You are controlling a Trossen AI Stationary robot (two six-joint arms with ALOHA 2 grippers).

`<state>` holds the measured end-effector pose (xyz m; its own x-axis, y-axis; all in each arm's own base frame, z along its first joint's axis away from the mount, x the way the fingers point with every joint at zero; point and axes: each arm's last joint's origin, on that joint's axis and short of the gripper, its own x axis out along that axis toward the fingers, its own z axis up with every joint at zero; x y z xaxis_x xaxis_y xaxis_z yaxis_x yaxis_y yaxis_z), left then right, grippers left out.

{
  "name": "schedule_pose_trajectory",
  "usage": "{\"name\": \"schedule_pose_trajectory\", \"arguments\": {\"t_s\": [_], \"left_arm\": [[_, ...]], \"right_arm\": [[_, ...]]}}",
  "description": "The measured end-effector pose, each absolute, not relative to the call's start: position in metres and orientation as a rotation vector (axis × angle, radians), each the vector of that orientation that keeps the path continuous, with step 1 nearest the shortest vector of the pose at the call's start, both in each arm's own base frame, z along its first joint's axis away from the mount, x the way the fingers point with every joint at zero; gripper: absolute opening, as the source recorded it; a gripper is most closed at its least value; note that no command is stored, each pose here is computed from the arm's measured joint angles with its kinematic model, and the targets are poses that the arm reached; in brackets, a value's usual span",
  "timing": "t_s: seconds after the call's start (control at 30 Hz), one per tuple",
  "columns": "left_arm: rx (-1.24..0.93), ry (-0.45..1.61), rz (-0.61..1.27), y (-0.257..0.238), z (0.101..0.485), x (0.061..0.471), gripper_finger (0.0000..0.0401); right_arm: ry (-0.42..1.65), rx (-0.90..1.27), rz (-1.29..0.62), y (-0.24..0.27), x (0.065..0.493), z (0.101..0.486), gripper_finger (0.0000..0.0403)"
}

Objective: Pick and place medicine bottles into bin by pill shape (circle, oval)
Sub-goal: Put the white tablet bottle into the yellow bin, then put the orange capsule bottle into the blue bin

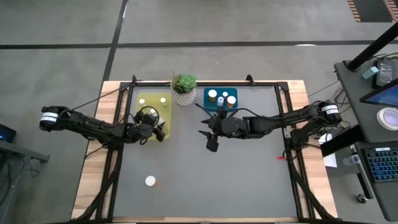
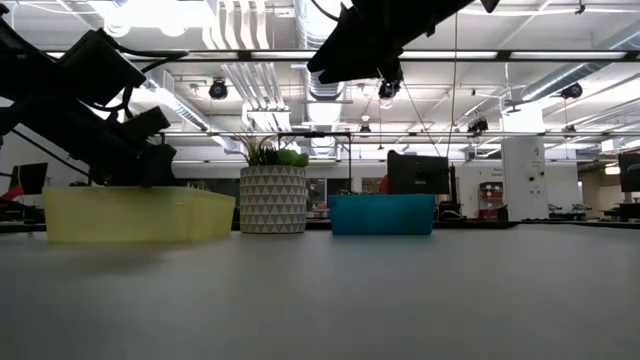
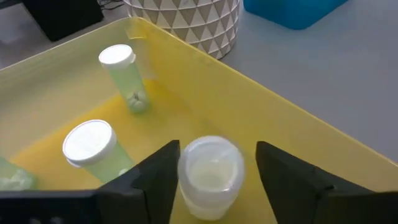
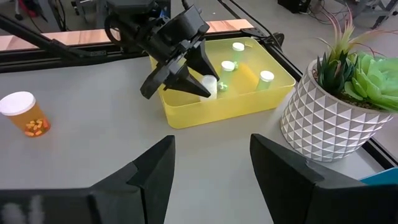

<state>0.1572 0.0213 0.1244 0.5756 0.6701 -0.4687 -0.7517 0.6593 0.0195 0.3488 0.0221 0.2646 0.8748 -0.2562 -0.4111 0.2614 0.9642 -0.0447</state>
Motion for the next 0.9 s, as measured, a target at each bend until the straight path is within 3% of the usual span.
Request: {"name": "schedule_pose_trajectory", "arguments": {"t_s": [0.3,0.9], "left_arm": [[-0.172,0.469,0.817,0.021,0.127,0.158,0.0242],[-0.105,0.334,0.753,0.021,0.171,0.163,0.0245]], "right_arm": [[0.428,0.011,-0.270,0.022,0.349,0.265,0.0201],[0.447,-0.005,-0.265,0.023,0.348,0.262,0.0201]]}}
